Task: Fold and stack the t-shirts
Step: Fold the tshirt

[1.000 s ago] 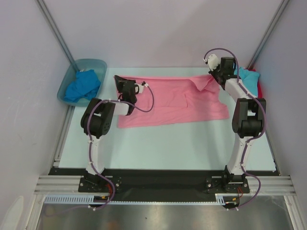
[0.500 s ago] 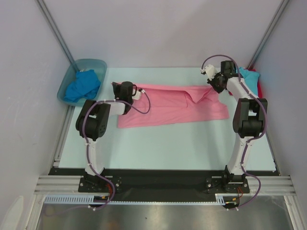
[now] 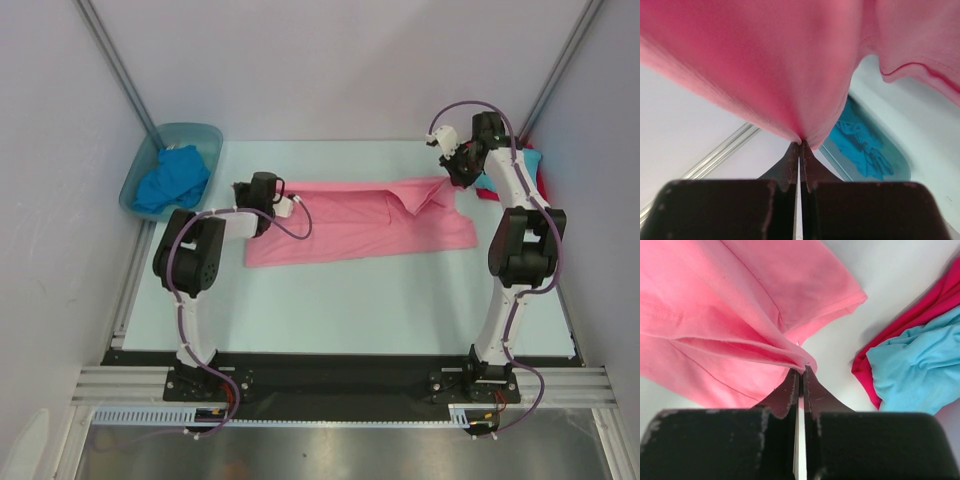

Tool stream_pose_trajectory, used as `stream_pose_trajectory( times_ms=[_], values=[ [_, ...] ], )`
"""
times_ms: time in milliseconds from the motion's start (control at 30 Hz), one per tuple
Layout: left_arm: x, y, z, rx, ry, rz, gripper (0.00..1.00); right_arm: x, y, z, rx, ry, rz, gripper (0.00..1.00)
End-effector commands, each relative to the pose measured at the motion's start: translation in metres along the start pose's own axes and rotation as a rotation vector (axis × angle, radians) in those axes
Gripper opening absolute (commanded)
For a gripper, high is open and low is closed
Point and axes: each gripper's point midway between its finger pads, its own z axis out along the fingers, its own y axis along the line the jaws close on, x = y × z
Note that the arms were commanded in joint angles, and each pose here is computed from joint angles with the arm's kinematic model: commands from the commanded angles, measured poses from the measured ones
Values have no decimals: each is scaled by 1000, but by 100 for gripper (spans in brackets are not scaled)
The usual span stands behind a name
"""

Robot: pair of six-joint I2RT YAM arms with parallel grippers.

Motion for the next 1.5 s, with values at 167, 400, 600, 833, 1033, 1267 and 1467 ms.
stream_pose_trajectory(
  times_ms=[167, 400, 600, 833, 1033, 1267, 1467],
  values=[
    [47, 46, -4, -133, 136, -120, 1, 9, -12, -10, -5, 40, 6, 0],
    [58, 86, -7, -346, 186, -150, 0, 10, -10, -6, -9, 44, 17, 0],
    [54, 81, -9, -255, 115, -166, 0, 12, -10, -5, -13, 49, 17, 0],
    [36, 38, -15, 7, -29, -118, 0, 17, -2, -7, -55, 77, 12, 0],
    [30, 21, -22, 148, -75, -136, 0, 25, 15, -8, -164, 135, 1, 0],
    [29, 6, -27, 230, -89, -110, 0, 37, 30, -11, -262, 204, -14, 0],
    [29, -9, -35, 327, -107, -76, 0, 45, 38, -16, -324, 244, -31, 0]
  ],
)
